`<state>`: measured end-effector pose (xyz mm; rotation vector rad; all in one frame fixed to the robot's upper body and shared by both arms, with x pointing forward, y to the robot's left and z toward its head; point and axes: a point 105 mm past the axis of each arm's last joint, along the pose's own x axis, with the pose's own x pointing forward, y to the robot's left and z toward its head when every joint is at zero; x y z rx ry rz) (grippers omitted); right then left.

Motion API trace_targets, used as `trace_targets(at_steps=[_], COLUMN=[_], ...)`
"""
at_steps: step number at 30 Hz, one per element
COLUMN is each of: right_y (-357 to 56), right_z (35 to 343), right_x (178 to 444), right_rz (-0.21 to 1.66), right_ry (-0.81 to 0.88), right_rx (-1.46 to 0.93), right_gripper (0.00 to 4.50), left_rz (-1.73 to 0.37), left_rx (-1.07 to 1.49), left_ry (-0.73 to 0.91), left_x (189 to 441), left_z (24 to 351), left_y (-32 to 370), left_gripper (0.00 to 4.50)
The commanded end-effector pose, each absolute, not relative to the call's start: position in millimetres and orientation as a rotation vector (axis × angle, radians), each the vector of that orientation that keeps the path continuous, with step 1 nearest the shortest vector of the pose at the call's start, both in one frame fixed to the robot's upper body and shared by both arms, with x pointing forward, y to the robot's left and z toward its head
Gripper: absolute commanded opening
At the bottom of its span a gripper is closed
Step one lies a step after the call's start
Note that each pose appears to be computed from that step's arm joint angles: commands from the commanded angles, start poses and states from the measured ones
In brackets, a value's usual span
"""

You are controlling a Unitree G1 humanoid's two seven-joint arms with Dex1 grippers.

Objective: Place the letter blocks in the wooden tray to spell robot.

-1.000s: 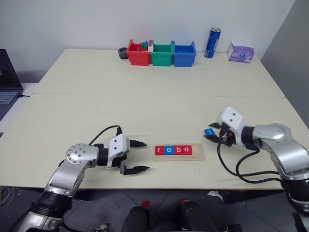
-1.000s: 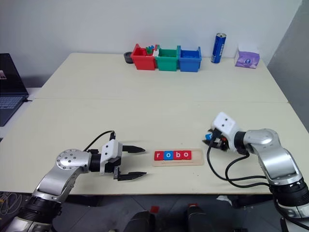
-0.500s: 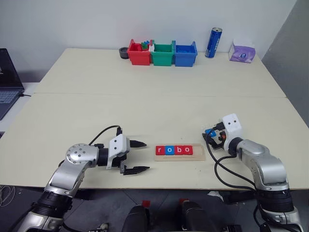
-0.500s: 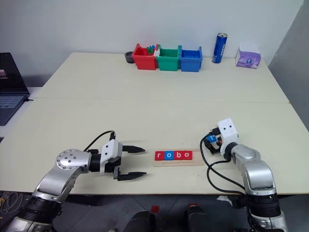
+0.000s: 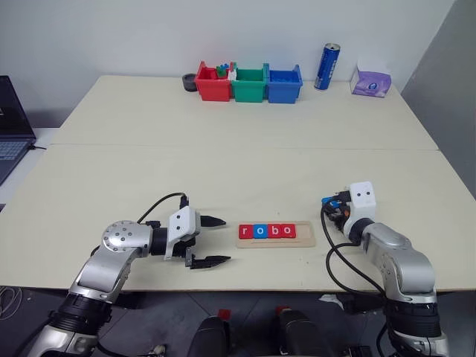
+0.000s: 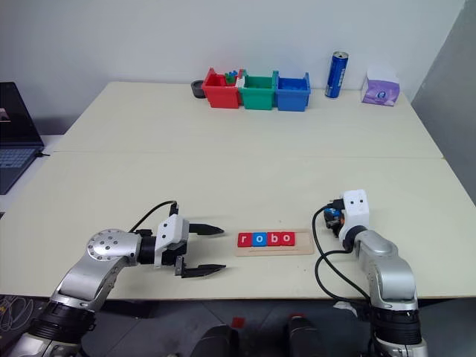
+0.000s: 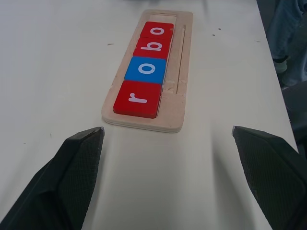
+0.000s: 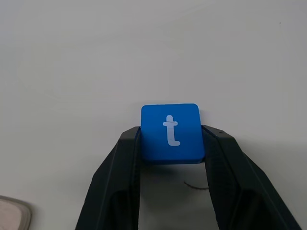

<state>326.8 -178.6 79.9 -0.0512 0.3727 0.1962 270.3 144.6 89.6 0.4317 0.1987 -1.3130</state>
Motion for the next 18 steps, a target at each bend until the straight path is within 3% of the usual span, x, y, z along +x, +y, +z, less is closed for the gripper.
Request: trace_targets(at_steps=[1, 9, 15, 18], right_y=[-182.6, -176.7, -182.3, -188.1], right_z=[79.6, 61.0, 46.5, 40.9], right_x=[308.4, 240.7, 231.6, 232.8], right_rz=[0.168, 0.041, -0.065, -0.102], right_ry=[0.384, 0.463, 0.499, 0.508], right_rx=[-0.037, 0.088, 0.129, 0.164], right_gripper=[1.47, 1.47, 1.47, 2.52], left_rz=[-1.332, -1.353, -1.373, -1.375], left_rx=[0.457, 0.460, 0.463, 0.467], left_ry=[0.170, 0.174, 0.174, 0.171], left_x=[270.7, 272.3, 274.4, 276.1], left_z=[94.4, 93.6, 94.4, 95.2], left_y=[142.6, 143.1, 140.1, 139.4], left_gripper=[4.50, 4.50, 4.50, 4.50])
